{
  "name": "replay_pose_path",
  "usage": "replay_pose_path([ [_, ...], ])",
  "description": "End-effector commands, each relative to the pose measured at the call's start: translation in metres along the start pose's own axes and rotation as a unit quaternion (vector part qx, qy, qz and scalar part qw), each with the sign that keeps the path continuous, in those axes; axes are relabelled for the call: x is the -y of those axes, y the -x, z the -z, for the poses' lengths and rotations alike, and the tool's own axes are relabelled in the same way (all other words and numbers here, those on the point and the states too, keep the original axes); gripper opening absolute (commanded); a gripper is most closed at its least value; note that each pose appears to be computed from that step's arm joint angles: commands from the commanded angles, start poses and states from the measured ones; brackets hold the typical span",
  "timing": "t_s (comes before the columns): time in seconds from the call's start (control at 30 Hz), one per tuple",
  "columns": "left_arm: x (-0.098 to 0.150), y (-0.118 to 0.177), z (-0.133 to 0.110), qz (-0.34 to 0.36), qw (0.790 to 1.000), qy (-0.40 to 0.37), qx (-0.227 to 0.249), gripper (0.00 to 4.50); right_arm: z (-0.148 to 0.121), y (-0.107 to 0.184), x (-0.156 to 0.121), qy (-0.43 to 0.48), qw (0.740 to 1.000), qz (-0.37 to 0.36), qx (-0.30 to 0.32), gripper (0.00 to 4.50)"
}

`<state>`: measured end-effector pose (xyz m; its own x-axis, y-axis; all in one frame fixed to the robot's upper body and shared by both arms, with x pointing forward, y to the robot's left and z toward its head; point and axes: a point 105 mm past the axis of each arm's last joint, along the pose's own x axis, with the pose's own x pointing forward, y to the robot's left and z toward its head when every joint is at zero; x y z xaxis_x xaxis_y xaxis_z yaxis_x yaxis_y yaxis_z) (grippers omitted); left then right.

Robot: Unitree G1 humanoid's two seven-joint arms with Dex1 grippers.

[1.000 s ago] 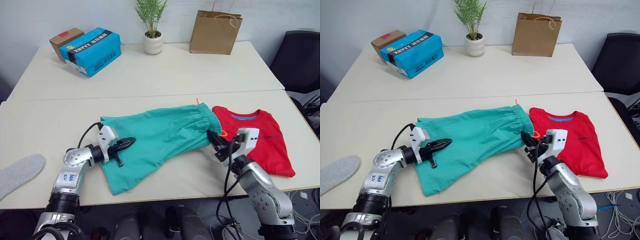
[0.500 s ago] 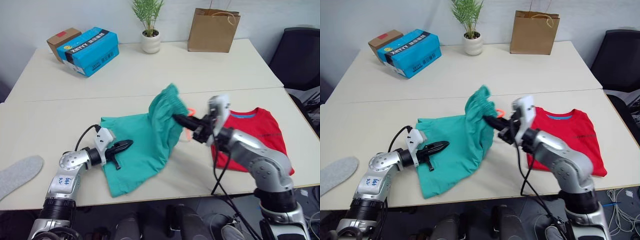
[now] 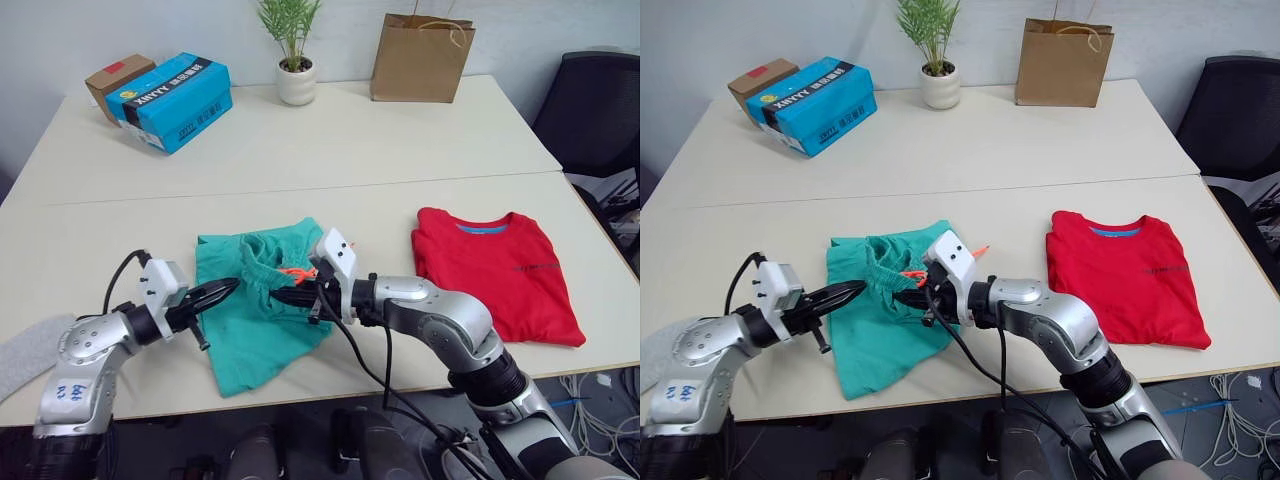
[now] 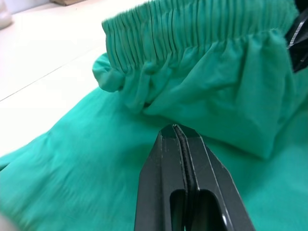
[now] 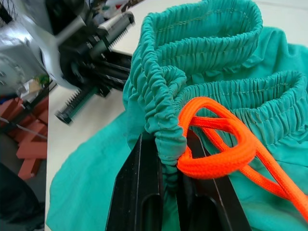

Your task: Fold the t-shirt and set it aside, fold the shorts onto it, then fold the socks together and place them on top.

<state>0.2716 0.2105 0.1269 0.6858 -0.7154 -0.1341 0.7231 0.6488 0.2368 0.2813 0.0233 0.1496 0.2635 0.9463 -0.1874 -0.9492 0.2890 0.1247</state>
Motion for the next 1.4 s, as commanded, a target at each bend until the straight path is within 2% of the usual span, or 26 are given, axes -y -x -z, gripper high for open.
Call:
replay_pose_path([
  [0.03, -0.003, 0.009, 0.008, -0.031, 0.999, -0.004, -0.029, 0.00, 0.000, -0.011, -0.009, 0.030, 0.999, -0.026, -0.012, 0.02],
  [0.1, -0.002, 0.010, 0.018, -0.044, 0.998, 0.011, -0.042, 0.00, -0.002, -0.018, -0.012, 0.038, 0.999, -0.036, -0.010, 0.02],
  [0.27, 0.015, 0.007, 0.044, -0.021, 0.997, 0.011, -0.073, 0.00, -0.016, -0.028, -0.019, 0.056, 0.996, -0.063, 0.007, 0.02],
  [0.5, 0.004, 0.012, 0.045, -0.067, 0.995, 0.038, -0.060, 0.00, -0.034, -0.045, -0.030, 0.051, 0.995, -0.083, 0.020, 0.02],
  [0.7, 0.000, 0.020, 0.043, -0.100, 0.992, 0.058, -0.039, 0.00, -0.038, -0.062, -0.034, 0.048, 0.995, -0.082, 0.020, 0.02],
  [0.8, -0.001, 0.030, 0.042, -0.121, 0.990, 0.073, -0.018, 0.00, -0.030, -0.068, -0.035, 0.055, 0.995, -0.085, 0.005, 0.02],
  [0.87, 0.000, 0.034, 0.040, -0.125, 0.989, 0.077, -0.008, 0.00, -0.013, -0.071, -0.030, 0.046, 0.995, -0.085, -0.023, 0.02],
  [0.93, 0.000, 0.036, 0.040, -0.128, 0.989, 0.079, -0.004, 0.00, -0.001, -0.070, -0.028, 0.038, 0.994, -0.093, -0.041, 0.75],
  [1.0, -0.002, 0.040, 0.035, -0.130, 0.988, 0.082, 0.008, 0.00, -0.012, -0.066, -0.032, 0.040, 0.993, -0.115, -0.008, 1.38],
  [1.07, -0.006, 0.045, 0.029, -0.138, 0.986, 0.094, 0.025, 0.00, -0.026, -0.053, -0.043, 0.024, 0.983, -0.181, 0.025, 2.03],
  [1.17, -0.011, 0.055, 0.018, -0.142, 0.979, 0.137, 0.057, 0.00, -0.036, -0.034, -0.055, 0.003, 0.963, -0.269, 0.033, 3.06],
  [1.23, -0.020, 0.068, 0.010, -0.162, 0.973, 0.148, 0.077, 0.00, -0.042, -0.020, -0.057, -0.008, 0.949, -0.314, 0.030, 3.06],
  [1.3, -0.027, 0.082, 0.005, -0.181, 0.970, 0.144, 0.076, 0.00, -0.046, -0.005, -0.051, -0.023, 0.943, -0.330, 0.019, 3.06],
  [1.4, -0.035, 0.099, -0.002, -0.199, 0.968, 0.137, 0.070, 0.00, -0.056, 0.010, -0.030, -0.026, 0.954, -0.296, 0.050, 3.06],
])
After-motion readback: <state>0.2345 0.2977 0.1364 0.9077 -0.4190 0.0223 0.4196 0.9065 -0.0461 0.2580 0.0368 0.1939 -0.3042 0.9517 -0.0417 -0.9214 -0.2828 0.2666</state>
